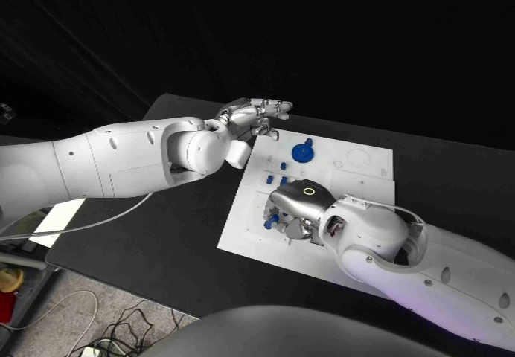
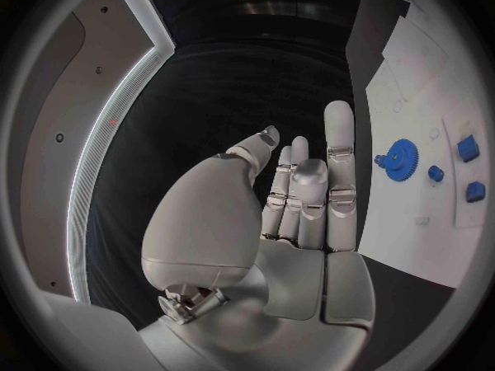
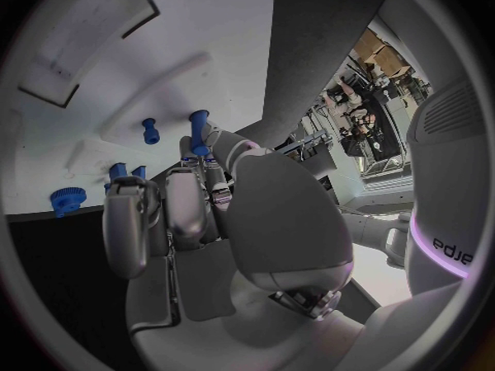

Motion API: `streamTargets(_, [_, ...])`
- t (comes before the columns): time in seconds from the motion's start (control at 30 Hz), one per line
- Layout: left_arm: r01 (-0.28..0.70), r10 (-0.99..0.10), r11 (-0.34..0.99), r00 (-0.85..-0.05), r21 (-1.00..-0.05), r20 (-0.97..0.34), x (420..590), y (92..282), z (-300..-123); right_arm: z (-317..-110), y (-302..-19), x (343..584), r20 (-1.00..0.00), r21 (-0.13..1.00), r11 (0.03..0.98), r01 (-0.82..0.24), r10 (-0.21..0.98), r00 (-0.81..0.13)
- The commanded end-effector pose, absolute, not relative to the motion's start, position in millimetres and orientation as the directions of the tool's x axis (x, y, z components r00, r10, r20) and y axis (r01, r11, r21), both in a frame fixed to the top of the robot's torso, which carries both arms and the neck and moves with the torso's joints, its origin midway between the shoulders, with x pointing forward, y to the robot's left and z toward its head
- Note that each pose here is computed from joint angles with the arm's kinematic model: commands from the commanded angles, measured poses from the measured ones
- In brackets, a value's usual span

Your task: Assemble the parts on the task board

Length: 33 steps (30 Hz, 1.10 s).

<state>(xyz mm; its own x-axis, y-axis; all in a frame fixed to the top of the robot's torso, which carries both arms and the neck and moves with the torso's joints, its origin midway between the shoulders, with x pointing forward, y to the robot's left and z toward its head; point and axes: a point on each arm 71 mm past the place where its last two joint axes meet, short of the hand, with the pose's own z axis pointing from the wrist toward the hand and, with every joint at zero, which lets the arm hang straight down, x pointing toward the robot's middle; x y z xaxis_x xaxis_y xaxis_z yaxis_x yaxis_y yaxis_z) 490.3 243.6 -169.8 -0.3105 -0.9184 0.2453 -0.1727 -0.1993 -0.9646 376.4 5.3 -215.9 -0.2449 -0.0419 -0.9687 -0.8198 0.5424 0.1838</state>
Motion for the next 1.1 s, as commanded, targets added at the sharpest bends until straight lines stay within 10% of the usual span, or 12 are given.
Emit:
streamTargets(0.03, [-0.167, -0.910, -0.204, -0.331, -0.965, 0.250, 489.7, 241.1, -168.2, -217.4, 7.2, 375.6, -0.970, 0.161, 0.542, -0.825, -0.067, -0.233])
streamTargets(1.1, [-0.168, -0.911, -0.202, -0.329, -0.965, 0.248, 489.2, 242.4, -168.1, -217.9, 9.8, 377.8, -0.966, 0.198, 0.523, -0.829, -0.040, -0.256])
